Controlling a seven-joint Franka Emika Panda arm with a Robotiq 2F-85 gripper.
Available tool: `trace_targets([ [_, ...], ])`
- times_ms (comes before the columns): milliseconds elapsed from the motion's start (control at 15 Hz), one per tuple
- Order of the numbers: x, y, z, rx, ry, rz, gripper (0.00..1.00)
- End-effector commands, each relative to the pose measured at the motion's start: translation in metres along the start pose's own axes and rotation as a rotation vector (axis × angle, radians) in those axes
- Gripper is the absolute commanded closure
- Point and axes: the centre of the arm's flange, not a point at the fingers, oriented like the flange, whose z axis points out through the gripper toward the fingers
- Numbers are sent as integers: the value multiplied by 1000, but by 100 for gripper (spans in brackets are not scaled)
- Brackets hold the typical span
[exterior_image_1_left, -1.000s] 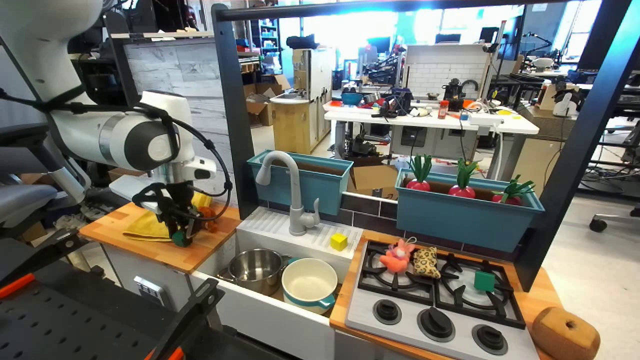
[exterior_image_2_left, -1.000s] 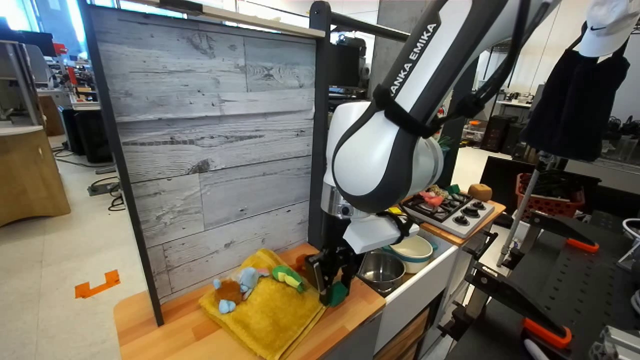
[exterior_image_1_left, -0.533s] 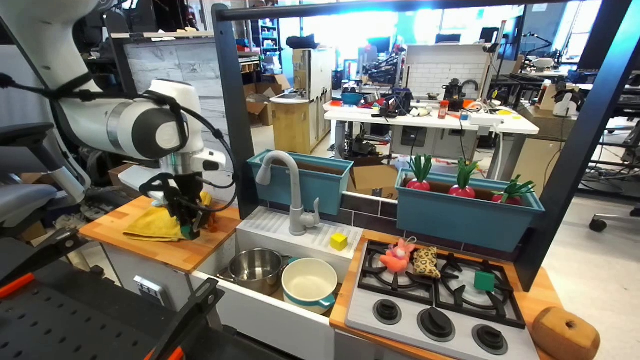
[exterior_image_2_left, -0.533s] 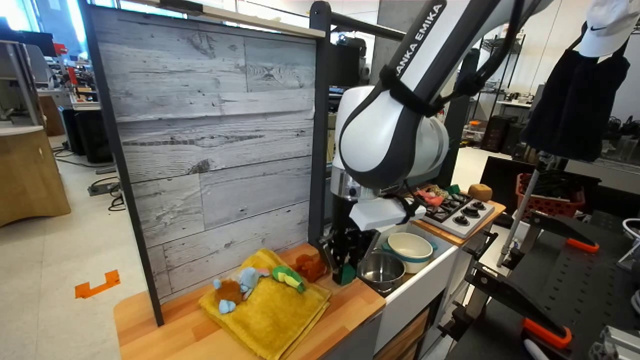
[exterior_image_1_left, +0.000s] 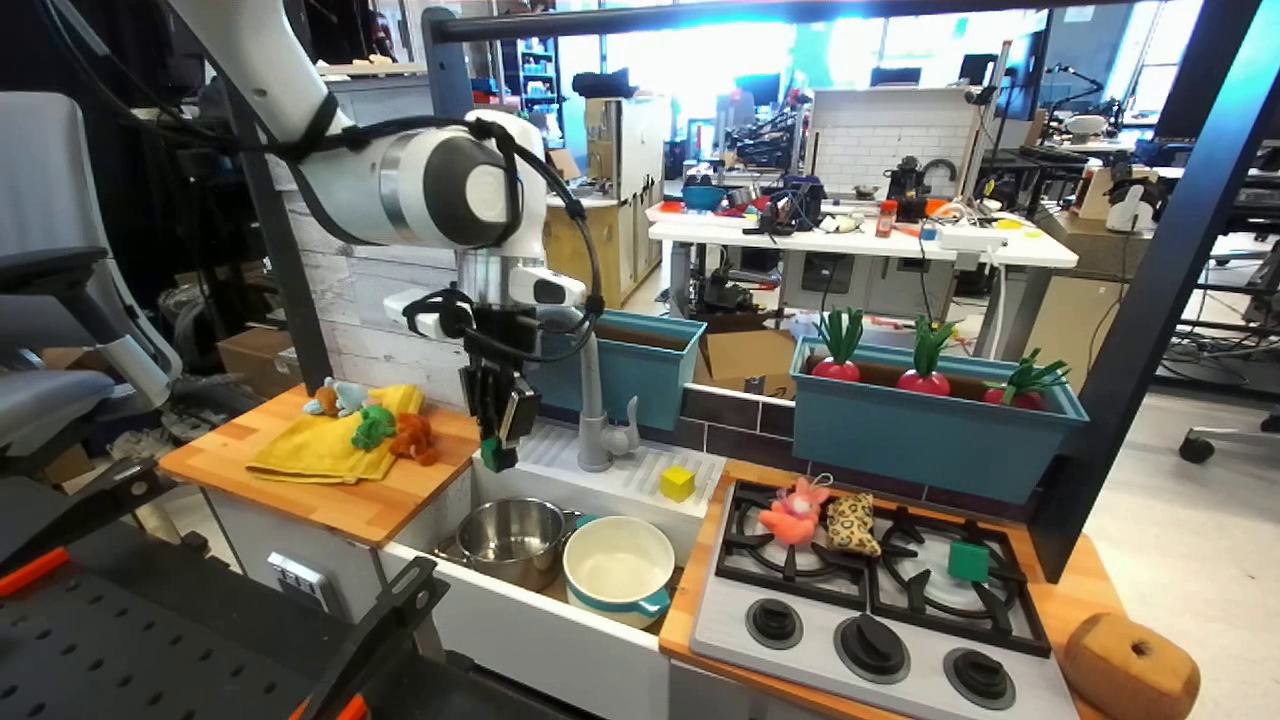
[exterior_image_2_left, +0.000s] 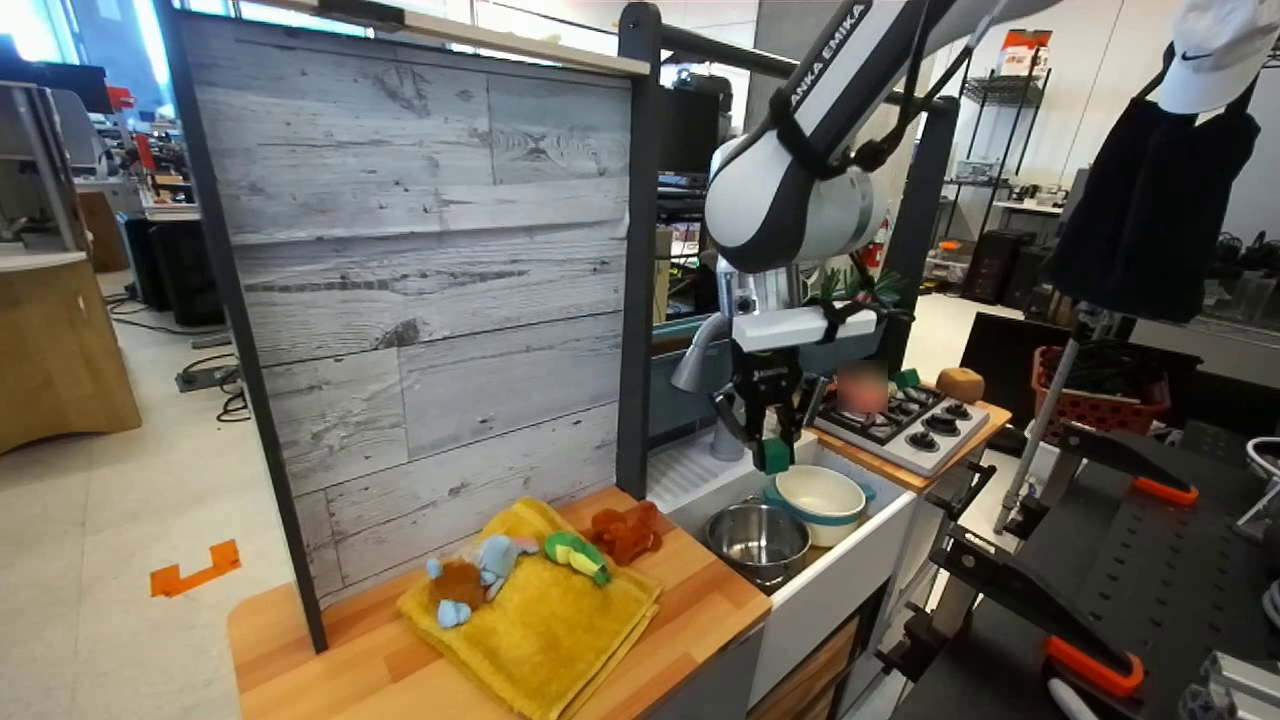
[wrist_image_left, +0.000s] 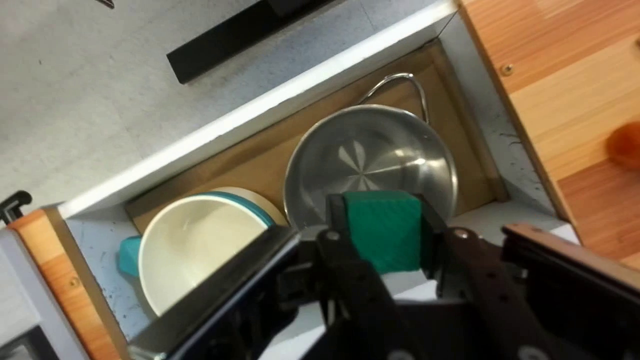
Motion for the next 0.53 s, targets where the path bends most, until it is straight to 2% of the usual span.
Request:
trace_targets([
  [0,44,-33,41,-38,-59,95,84],
  [267,44,-35,85,-97,-36,125,84],
  [333,44,-34,91,-101,-30,128,62],
  [400,41,-34,92,-99,-26,127,34],
  [467,36,-35,91,-95,-20,118,33],
])
